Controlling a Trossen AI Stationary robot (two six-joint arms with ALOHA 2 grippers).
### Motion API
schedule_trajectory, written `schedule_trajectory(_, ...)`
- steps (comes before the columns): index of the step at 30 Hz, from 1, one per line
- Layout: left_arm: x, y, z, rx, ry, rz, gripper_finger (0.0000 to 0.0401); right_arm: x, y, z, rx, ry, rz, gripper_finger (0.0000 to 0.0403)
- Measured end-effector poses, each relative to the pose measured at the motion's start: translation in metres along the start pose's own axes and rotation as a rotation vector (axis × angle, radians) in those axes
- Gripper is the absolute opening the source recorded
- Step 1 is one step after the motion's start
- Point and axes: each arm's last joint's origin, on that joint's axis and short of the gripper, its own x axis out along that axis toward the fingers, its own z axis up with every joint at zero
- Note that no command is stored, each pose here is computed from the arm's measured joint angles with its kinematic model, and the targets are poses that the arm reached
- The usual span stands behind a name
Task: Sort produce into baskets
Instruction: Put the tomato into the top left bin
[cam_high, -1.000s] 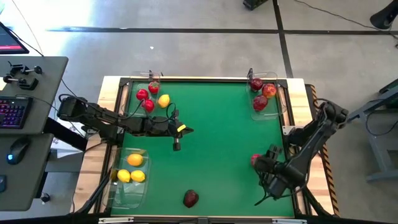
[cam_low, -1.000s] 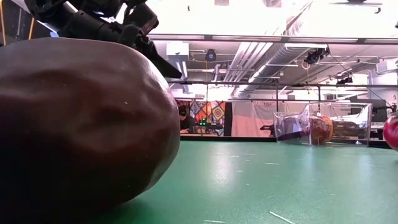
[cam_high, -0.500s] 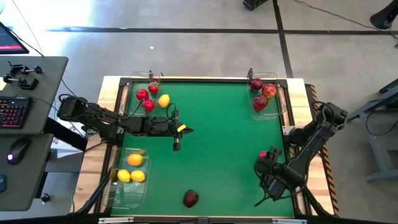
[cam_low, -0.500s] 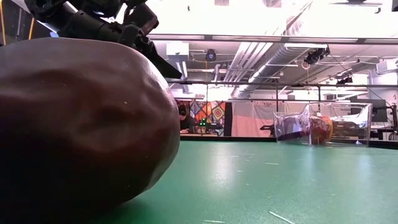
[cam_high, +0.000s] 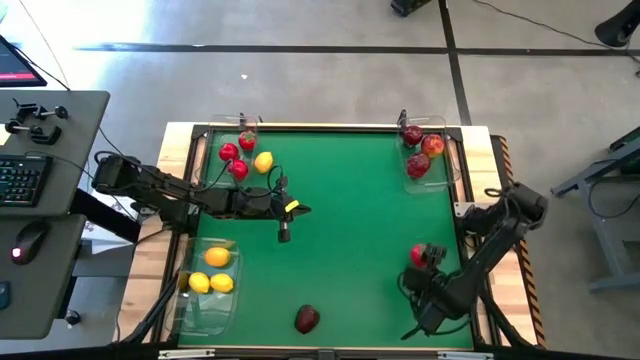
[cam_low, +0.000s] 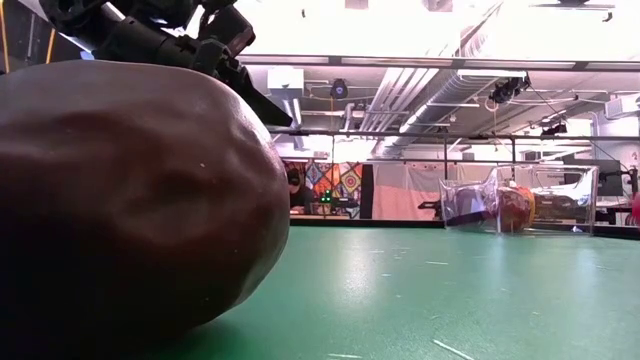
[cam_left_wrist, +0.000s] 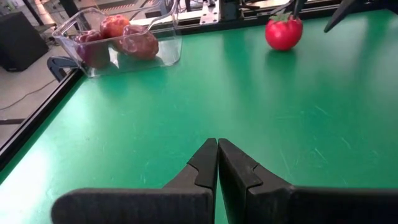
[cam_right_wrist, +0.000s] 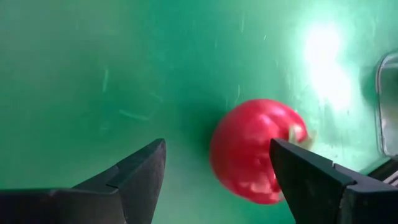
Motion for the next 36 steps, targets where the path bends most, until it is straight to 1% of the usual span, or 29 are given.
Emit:
schedule_trajectory(4,0.0,0.0,0.0,0.0,0.0,0.0,0.0,0.011,0.009,-0.001,-0.02,0.037,-0.032,0.0279)
schedule_trajectory(8,0.0,0.0,0.0,0.0,0.0,0.0,0.0,0.023,0.018,-0.006,-0.078,0.061,-0.081,0.0279)
schedule_trajectory(10,0.0,0.0,0.0,0.001,0.0,0.0,0.0,0.028,0.02,-0.008,-0.092,0.083,-0.12,0.0279)
schedule_trajectory(14,0.0,0.0,0.0,0.001,0.0,0.0,0.0,0.03,0.02,-0.009,-0.099,0.108,-0.14,0.0279)
schedule_trajectory(18,0.0,0.0,0.0,0.001,0.0,0.0,0.0,0.019,0.017,-0.006,-0.079,0.119,-0.167,0.0279)
schedule_trajectory(24,0.0,0.0,0.0,0.001,0.0,0.0,0.0,-0.008,0.008,0.0,-0.005,0.172,-0.263,0.0278)
schedule_trajectory(25,0.0,0.0,0.0,0.001,0.0,0.0,0.0,-0.012,0.006,0.0,0.013,0.172,-0.268,0.0276)
schedule_trajectory(26,0.0,0.0,0.0,0.001,0.0,0.0,0.0,-0.015,0.004,0.001,0.026,0.167,-0.246,0.0271)
schedule_trajectory(28,0.0,0.0,0.0,0.001,0.0,0.0,0.0,-0.021,-0.007,0.0,0.07,0.156,-0.201,0.0253)
schedule_trajectory(31,0.0,0.0,0.0,0.0,-0.003,0.0,0.0,-0.031,-0.03,-0.003,0.163,0.125,-0.151,0.0205)
schedule_trajectory(34,0.0,0.0,0.0,0.0,-0.003,0.0,0.0,-0.043,-0.053,-0.007,0.227,0.049,-0.083,0.0136)
schedule_trajectory(36,0.0,0.0,0.0,0.0,-0.003,0.0,0.0,-0.048,-0.064,-0.012,0.234,0.023,-0.018,0.0088)
